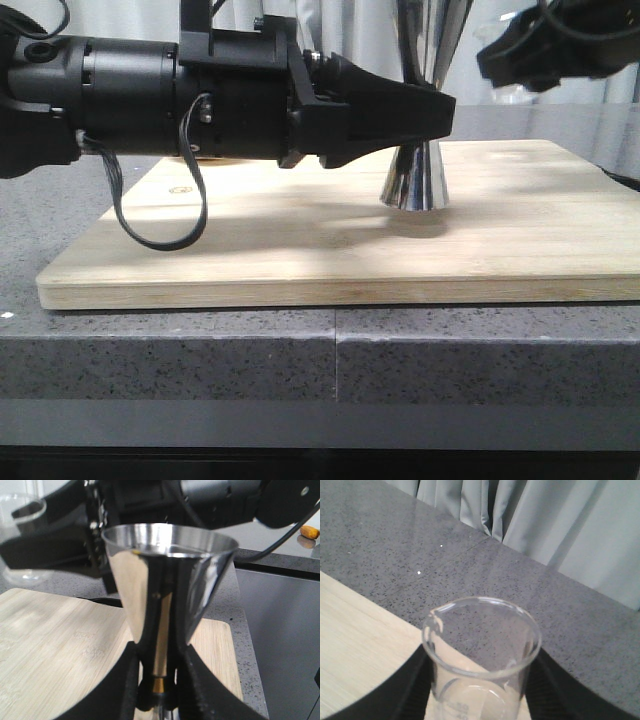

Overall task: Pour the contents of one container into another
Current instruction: 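Lower the beaker onto the board with the right gripper and release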

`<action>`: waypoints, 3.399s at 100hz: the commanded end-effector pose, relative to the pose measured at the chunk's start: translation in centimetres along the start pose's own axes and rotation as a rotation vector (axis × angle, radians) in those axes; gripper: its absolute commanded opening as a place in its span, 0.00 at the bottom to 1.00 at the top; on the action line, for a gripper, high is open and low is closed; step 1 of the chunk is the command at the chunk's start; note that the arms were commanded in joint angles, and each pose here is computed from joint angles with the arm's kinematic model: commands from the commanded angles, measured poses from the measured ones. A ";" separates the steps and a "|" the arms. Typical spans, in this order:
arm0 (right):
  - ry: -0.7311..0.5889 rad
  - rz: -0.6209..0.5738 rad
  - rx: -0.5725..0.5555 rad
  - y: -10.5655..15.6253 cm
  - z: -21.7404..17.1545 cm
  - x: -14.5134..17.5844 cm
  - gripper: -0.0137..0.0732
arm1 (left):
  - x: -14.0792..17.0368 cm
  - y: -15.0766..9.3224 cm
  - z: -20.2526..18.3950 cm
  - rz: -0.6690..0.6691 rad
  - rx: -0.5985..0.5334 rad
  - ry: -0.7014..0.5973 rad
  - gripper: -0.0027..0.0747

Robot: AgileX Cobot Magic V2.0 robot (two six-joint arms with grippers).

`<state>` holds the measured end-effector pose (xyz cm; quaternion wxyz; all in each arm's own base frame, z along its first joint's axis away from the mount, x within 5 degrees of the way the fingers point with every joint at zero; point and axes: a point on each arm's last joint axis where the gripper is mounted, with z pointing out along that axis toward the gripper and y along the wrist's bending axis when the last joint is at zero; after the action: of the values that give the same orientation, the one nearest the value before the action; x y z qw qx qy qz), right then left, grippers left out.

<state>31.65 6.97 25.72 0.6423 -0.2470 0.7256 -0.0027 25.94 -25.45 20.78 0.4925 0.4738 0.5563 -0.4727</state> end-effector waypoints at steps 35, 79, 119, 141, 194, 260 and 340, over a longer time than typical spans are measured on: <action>-0.154 0.084 0.017 -0.3 1.7 -0.4 0.33 | -3.6 -0.5 -0.3 0.036 0.023 -0.145 0.01; -0.179 0.152 0.009 0.7 1.7 1.8 0.33 | -3.6 -0.5 -0.3 0.036 0.023 -0.145 0.01; -0.170 0.157 0.003 0.9 2.1 2.6 0.33 | -3.6 -0.5 -0.3 0.036 0.023 -0.145 0.01; -0.168 0.180 -0.005 1.2 2.6 3.4 0.33 | -3.6 -0.5 -0.3 0.036 0.023 -0.145 0.01; -0.170 0.181 -0.006 1.2 2.7 3.4 0.33 | -3.6 -0.5 -0.3 0.036 0.023 -0.145 0.01; -0.211 0.195 0.012 1.0 2.6 3.1 0.73 | -3.6 -0.4 -0.3 0.035 0.022 -0.147 0.01; -0.381 0.184 0.063 -0.4 0.1 -1.4 0.73 | -3.6 -0.4 -0.3 0.035 0.022 -0.147 0.01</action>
<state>32.63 7.41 23.25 0.7107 -0.1682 0.6787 0.0768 25.93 -25.45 20.79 0.4926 0.4738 0.5559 -0.4732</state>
